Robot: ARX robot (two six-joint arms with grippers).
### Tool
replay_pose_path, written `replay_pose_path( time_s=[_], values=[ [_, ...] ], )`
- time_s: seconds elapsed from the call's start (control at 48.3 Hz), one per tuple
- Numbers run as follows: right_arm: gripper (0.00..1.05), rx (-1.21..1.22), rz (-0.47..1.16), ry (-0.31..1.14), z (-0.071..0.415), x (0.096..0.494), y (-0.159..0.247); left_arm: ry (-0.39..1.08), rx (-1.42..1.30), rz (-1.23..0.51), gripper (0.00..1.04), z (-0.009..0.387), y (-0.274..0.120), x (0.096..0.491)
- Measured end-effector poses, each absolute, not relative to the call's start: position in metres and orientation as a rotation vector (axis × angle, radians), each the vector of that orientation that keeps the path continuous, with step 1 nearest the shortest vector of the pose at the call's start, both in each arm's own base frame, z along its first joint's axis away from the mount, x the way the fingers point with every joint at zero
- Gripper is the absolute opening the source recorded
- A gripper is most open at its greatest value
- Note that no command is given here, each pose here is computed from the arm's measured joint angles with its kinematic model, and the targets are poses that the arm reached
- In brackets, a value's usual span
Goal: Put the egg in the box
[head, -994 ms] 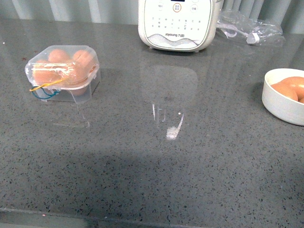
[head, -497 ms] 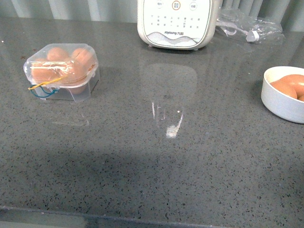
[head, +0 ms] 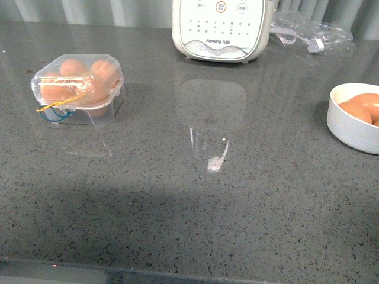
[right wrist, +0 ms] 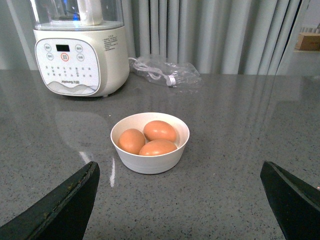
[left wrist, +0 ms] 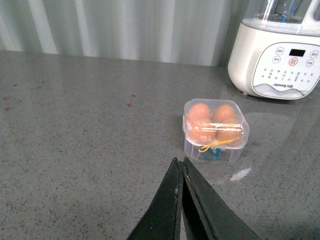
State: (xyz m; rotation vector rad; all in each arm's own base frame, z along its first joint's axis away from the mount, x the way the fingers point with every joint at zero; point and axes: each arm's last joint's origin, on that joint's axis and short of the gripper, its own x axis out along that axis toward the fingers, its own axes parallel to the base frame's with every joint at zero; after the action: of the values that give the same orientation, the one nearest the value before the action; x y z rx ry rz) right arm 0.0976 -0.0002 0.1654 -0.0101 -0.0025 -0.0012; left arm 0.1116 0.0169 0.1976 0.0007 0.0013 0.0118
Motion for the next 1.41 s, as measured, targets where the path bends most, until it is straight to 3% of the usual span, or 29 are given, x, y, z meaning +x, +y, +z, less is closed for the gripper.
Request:
replay_pose_path(
  time_s=[1.097,1.408],
  values=[
    [0.97,-0.01,-0.001,-0.002,0.165,0.098,0.0,-0.023,-0.002,0.0,0.04,0.173,0.0,0.096],
    [0.97,-0.01,-0.001,-0.002,0.165,0.098,0.0,-0.023,-0.002,0.0,0.55,0.173,0.0,0.096]
  ],
)
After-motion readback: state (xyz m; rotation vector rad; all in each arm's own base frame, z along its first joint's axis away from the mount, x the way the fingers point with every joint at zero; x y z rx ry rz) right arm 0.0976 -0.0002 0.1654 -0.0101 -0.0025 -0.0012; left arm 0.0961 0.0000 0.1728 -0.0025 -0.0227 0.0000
